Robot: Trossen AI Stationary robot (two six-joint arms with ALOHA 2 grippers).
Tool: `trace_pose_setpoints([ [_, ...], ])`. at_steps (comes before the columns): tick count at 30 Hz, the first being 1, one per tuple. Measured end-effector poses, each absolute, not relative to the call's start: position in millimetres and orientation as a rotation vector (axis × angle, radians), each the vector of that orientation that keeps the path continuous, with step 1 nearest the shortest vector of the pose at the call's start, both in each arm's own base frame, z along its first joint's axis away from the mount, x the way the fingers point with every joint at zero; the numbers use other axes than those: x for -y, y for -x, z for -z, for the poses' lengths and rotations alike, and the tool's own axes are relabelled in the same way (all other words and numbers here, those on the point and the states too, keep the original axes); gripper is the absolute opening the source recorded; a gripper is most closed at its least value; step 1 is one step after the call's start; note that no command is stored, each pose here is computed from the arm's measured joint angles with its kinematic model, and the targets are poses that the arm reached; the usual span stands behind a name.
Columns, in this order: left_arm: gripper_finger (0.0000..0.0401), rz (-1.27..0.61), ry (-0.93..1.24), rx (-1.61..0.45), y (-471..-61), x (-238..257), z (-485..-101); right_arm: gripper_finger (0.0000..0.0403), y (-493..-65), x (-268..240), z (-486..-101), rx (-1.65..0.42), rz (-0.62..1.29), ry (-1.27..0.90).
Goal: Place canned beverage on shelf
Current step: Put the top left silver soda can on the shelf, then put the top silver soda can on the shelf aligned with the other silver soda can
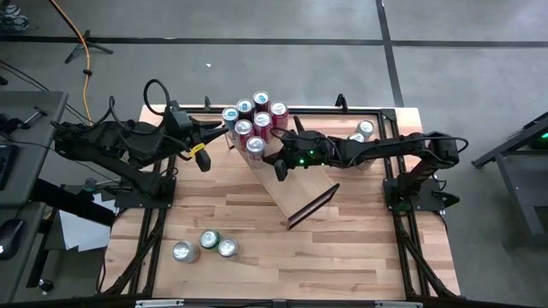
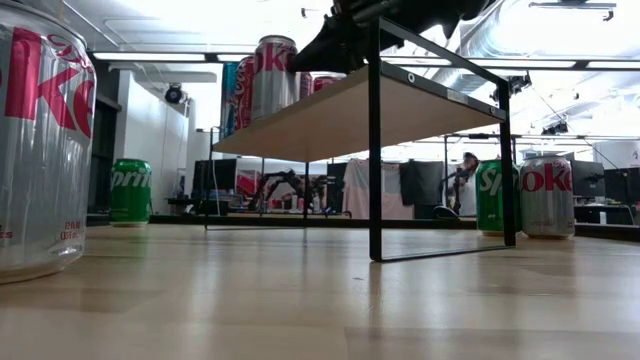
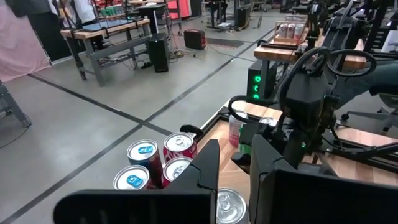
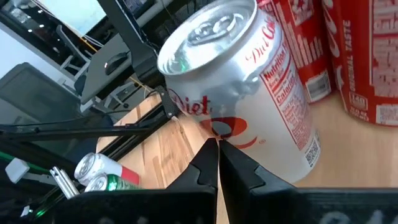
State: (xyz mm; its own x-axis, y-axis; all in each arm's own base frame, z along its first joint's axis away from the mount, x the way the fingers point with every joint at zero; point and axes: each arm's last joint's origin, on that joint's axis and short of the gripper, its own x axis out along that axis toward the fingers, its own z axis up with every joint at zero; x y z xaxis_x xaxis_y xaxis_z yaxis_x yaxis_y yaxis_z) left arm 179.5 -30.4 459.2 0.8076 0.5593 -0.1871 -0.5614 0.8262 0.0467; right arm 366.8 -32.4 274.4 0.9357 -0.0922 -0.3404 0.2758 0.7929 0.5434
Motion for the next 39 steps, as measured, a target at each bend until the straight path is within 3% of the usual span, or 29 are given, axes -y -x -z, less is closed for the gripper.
trace_pose_setpoints([
  [7, 0.0000, -0.599, 0.011, -0.196, -180, 30, -459, 0.0000, -367, 32, -275, -0.308, 0.182, -0.567],
  [11, 0.0000, -0.599, 0.011, -0.196, -180, 30, -459, 0.0000, -358, 34, -283, -0.357, 0.079, -0.506],
  [19, 0.0000, -0.476, 0.033, -0.225, -182, 30, -458, 0.0000, -277, 31, -330, -0.527, 0.174, -0.287],
  [27, 0.0000, -0.317, -0.033, -0.301, -206, 13, -429, 0.0000, -191, 25, -369, -0.507, 0.320, -0.299],
  [33, 0.0000, -0.090, 0.091, -0.179, -228, -18, -391, 0.0000, -157, 23, -378, -0.463, 0.381, -0.303],
  [39, 0.0000, 0.045, 0.172, -0.033, -227, -43, -395, 0.0000, -147, 22, -381, -0.449, 0.370, -0.312],
])
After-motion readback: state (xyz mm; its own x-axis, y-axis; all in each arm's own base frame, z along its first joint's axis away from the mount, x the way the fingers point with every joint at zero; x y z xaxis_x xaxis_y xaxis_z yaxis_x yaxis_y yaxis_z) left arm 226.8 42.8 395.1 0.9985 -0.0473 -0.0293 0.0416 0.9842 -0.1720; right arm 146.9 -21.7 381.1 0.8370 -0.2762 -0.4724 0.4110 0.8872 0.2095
